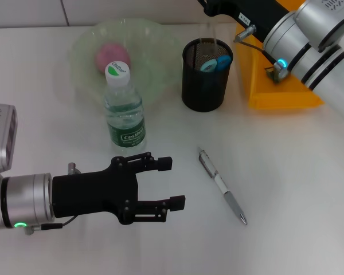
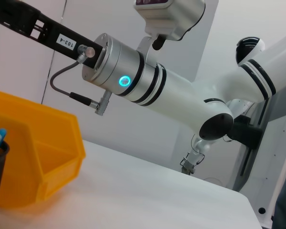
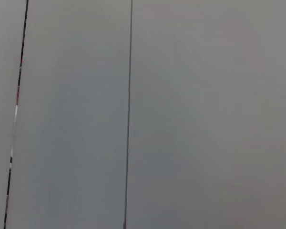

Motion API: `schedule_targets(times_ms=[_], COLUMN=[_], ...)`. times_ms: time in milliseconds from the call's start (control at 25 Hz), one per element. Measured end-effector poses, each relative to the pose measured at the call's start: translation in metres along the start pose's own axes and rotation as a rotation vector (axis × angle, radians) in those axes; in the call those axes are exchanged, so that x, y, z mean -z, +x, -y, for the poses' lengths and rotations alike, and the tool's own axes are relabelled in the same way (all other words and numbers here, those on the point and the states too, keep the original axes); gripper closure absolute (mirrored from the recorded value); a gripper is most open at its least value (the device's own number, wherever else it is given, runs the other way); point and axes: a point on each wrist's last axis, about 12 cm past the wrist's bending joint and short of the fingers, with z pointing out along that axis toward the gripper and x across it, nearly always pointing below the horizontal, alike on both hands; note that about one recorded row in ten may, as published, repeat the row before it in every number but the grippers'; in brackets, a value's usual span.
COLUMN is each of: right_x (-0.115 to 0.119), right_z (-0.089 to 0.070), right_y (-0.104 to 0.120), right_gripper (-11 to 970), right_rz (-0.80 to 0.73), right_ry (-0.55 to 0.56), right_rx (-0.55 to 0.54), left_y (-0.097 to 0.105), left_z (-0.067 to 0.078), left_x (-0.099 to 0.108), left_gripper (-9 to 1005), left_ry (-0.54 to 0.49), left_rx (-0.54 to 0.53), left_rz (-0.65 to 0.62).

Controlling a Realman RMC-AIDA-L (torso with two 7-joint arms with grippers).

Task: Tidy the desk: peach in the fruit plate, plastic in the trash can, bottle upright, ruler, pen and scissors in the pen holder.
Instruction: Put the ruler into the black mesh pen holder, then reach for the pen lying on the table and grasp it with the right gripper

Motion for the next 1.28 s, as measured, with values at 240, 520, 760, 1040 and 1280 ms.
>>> schedule_targets(times_ms=[240,520,760,1040,1280], right_x=[-0.001,0.005,0.080,0.161,0.198], right_z=[-0.001,0.000,0.032,0.045,0.043], right_y=[0.000,0.000,-0.019,-0.046,-0.055], right_gripper=[475,471,468,465,462], right_rz=[0.001,0.018,0.145,0.010,-0.387], right_ry=[-0.003,-0.005,-0.135,-0.340,-0.450], right_rx=[-0.003,-0.041,-0.204,-0.247,-0.326], left_y=[-0.001,-0.001,0.000,-0.002,-0.002], left_z=[-0.001,-0.001,0.000,-0.001,-0.001], left_x=[-0.001,-0.001,-0.001,-0.001,-0.001], left_gripper=[151,151,151,151,151], left_ry=[0.002,0.001,0.003,0.017,0.022], left_rx=[-0.003,-0.002,0.018,0.038,0.051], left_rz=[0.000,0.000,-0.001,-0.011,-0.015])
